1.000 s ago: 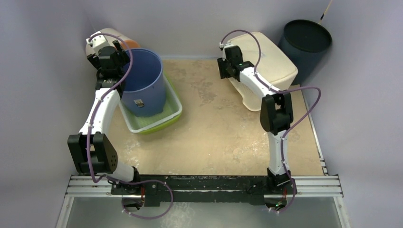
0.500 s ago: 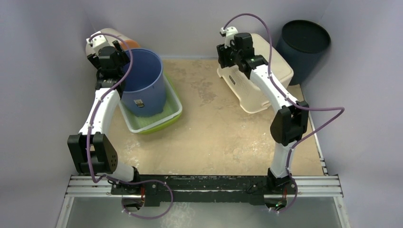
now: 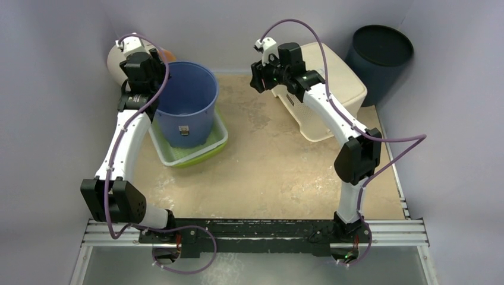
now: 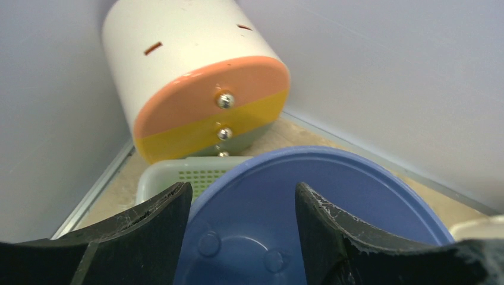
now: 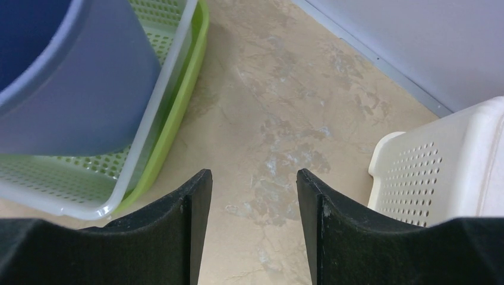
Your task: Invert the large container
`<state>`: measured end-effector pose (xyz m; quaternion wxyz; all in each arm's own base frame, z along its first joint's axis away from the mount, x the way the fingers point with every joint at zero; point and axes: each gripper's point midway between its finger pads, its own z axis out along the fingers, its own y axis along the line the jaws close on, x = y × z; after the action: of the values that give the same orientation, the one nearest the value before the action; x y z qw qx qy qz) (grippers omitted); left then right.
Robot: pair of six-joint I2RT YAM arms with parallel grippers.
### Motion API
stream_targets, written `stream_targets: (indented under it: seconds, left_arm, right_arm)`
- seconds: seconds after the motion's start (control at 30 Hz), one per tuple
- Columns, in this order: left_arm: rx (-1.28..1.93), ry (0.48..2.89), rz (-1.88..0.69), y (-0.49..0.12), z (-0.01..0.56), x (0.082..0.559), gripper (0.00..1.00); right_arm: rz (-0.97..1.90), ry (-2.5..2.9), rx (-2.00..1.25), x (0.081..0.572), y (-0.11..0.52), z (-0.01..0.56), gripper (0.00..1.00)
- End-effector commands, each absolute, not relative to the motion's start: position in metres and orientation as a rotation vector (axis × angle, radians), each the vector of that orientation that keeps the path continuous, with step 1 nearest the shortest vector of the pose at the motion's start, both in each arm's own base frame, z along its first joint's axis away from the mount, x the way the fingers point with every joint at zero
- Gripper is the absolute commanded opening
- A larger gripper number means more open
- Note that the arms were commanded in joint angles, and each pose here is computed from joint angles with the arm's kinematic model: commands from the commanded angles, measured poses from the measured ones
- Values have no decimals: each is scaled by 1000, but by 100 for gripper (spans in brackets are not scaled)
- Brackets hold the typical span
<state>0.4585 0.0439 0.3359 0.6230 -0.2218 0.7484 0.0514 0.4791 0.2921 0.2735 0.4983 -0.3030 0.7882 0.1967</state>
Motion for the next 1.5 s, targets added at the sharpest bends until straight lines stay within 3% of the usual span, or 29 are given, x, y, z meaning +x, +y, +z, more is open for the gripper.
stream_targets:
  seconds: [0.0,0.33,0.57,0.77,0.93,1.17,1.47]
  left_arm:
    - [-457,1730,-11,19,361,443,63]
    - [-466,1783,0,19,328,436,62]
    - [-407,1752,-46,10,357,435,64]
    - [-275,1761,-369,-50,384,446,61]
    - [-204,1788,-453,-104,383,436,60]
    - [-169,1905,-424,-151,340,421,55]
    - [-275,1954,-126,-108,318,426,51]
  right_arm:
    - [577,1819,-768,468,306,316,57]
    - [623,1759,-839,448,337,347,58]
    - [666,1758,-870,435,359,348,58]
    - [598,1801,-782,441,344,346,58]
    - [485,1830,-652,455,317,351,61]
    - [459,1862,-489,477,267,359,62]
    - [510,1887,-423,479,225,350,61]
